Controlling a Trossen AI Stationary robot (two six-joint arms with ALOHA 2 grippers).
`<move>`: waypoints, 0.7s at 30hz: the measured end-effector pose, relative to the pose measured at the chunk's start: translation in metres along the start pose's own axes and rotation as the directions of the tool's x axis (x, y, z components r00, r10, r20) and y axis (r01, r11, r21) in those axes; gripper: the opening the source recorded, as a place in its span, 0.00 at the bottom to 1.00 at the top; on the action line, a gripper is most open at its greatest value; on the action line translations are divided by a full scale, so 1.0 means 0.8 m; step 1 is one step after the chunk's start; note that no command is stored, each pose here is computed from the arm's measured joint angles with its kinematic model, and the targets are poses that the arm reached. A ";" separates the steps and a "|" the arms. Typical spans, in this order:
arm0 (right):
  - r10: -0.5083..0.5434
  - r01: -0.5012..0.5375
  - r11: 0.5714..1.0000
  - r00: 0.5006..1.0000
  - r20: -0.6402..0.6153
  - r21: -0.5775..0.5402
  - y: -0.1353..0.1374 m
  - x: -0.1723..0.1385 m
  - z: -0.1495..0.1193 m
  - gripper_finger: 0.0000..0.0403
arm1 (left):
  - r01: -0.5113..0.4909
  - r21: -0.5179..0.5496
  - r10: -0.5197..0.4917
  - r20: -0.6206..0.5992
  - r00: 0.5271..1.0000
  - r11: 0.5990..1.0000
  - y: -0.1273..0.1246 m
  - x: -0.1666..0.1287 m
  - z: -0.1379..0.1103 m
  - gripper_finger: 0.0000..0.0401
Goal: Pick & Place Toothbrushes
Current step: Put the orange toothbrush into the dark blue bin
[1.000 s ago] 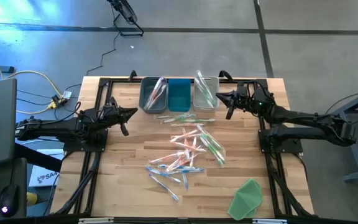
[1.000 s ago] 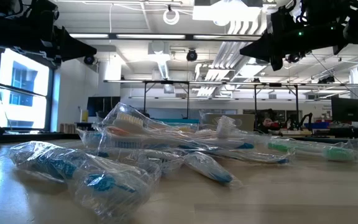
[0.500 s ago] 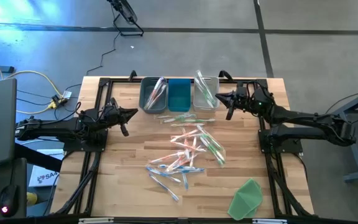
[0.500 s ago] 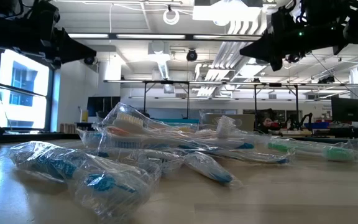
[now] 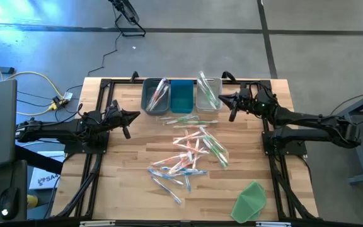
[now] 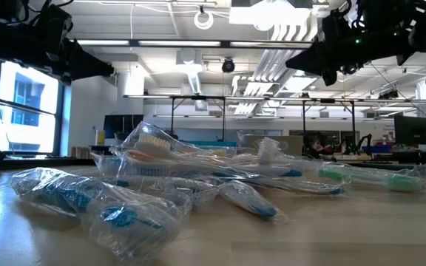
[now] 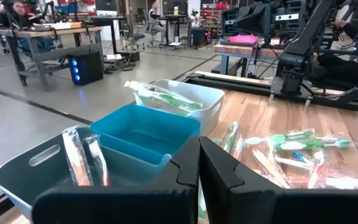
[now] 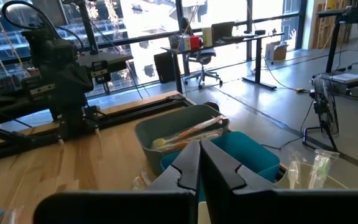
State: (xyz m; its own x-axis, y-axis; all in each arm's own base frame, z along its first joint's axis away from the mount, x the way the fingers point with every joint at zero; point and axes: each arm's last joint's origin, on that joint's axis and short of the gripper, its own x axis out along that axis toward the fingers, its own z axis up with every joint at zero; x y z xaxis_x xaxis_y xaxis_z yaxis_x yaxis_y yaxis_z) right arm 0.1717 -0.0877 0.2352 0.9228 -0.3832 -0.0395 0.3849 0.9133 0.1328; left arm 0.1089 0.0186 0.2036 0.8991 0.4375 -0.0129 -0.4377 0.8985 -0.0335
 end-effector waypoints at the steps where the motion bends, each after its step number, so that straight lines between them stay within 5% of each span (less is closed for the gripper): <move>1: -0.005 0.005 1.000 1.000 0.002 0.004 0.000 0.000 0.000 0.01 | 0.000 0.000 0.000 0.001 1.000 1.000 0.000 0.000 0.000 0.00; 14: 0.092 -0.092 0.996 0.996 0.006 0.022 0.008 0.000 0.001 0.01 | 0.000 0.008 0.000 -0.002 1.000 1.000 0.000 0.000 0.000 0.00; 21: 0.246 -0.243 0.962 0.969 -0.016 0.123 0.024 0.000 -0.001 0.01 | 0.000 -0.024 0.000 -0.011 1.000 1.000 0.000 0.000 -0.001 0.00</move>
State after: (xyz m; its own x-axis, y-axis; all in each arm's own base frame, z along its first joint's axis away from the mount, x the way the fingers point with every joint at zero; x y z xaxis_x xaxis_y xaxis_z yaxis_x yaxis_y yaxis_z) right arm 0.1788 -0.0699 0.2372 0.9893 -0.1441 -0.0216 0.1447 0.9550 0.2588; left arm 0.1088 0.0186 0.2025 0.8991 0.4371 -0.0241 -0.4378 0.8973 -0.0572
